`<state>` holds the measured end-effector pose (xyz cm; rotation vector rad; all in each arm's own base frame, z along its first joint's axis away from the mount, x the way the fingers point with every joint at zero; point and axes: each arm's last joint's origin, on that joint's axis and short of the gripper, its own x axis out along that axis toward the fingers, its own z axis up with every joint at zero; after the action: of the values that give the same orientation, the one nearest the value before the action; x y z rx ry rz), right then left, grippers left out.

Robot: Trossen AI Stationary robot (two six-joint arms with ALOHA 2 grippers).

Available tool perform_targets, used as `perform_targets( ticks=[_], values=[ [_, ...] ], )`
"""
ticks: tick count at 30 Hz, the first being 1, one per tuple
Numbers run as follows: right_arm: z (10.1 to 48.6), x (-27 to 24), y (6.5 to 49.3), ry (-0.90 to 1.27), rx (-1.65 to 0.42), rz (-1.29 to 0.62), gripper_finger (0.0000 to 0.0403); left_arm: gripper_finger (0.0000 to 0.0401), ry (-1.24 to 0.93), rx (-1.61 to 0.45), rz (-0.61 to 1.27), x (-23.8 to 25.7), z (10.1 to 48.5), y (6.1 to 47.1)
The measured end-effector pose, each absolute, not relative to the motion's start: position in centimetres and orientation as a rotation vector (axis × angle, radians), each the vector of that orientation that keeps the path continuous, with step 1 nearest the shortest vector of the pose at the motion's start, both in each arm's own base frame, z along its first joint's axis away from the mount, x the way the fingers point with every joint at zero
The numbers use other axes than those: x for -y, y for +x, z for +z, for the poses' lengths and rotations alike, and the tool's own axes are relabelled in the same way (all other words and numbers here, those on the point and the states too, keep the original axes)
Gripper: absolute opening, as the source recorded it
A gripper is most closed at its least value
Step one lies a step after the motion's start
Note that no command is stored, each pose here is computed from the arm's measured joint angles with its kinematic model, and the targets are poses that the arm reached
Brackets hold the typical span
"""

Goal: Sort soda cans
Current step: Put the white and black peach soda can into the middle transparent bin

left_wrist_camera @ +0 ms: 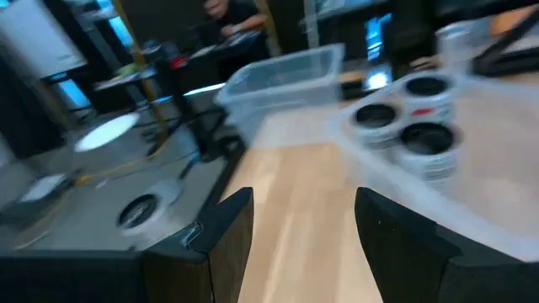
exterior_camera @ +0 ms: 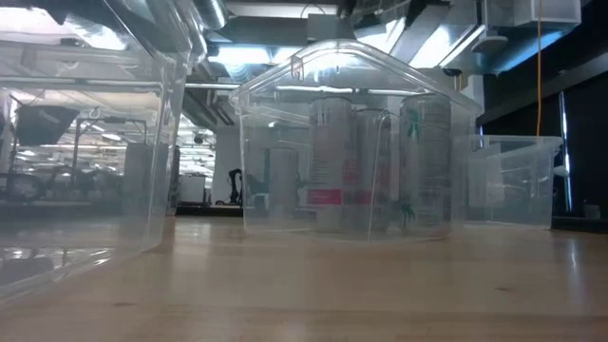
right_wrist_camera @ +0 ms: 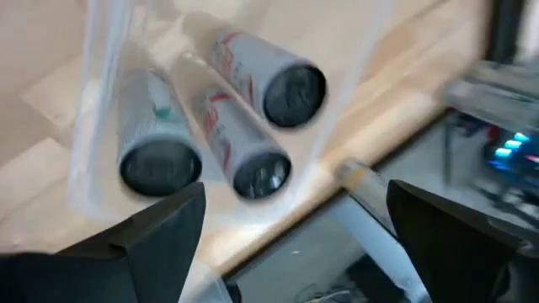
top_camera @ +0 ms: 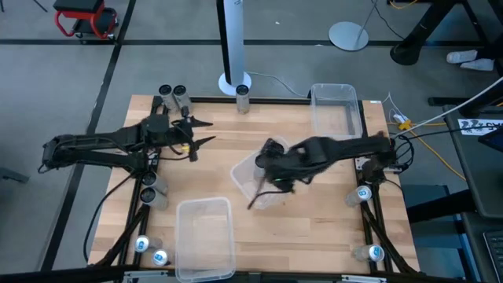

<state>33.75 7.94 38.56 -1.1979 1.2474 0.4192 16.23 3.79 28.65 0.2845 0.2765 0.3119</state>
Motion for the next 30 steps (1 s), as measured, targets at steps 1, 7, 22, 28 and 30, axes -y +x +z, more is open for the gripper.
perform_targets(
  ticks=[1,7,22,28,30],
  values=[
    [39.4,-8.0,32.7,-1.209,-1.22,0.399,0.0369,0.0198,0.278,-0.261,0.283,-3.8,28.8,15.8],
    [41.6,-7.4,26.4,-1.236,-0.989,0.282,0.0369,0.0198,0.208,-0.185,0.249,-4.7,28.8,13.3],
    [29.0,-0.6,17.9,-1.305,-0.103,0.201,0.026,0.0198,0.056,-0.145,0.291,-5.9,26.2,12.5],
    [25.2,0.8,17.0,-1.318,0.031,0.212,0.0193,0.0198,-0.009,-0.138,0.315,-5.9,26.0,12.5],
    [24.9,1.1,17.0,-1.318,0.027,0.2,0.0172,0.0198,-0.017,-0.136,0.343,-6.0,26.1,12.5]
  ],
)
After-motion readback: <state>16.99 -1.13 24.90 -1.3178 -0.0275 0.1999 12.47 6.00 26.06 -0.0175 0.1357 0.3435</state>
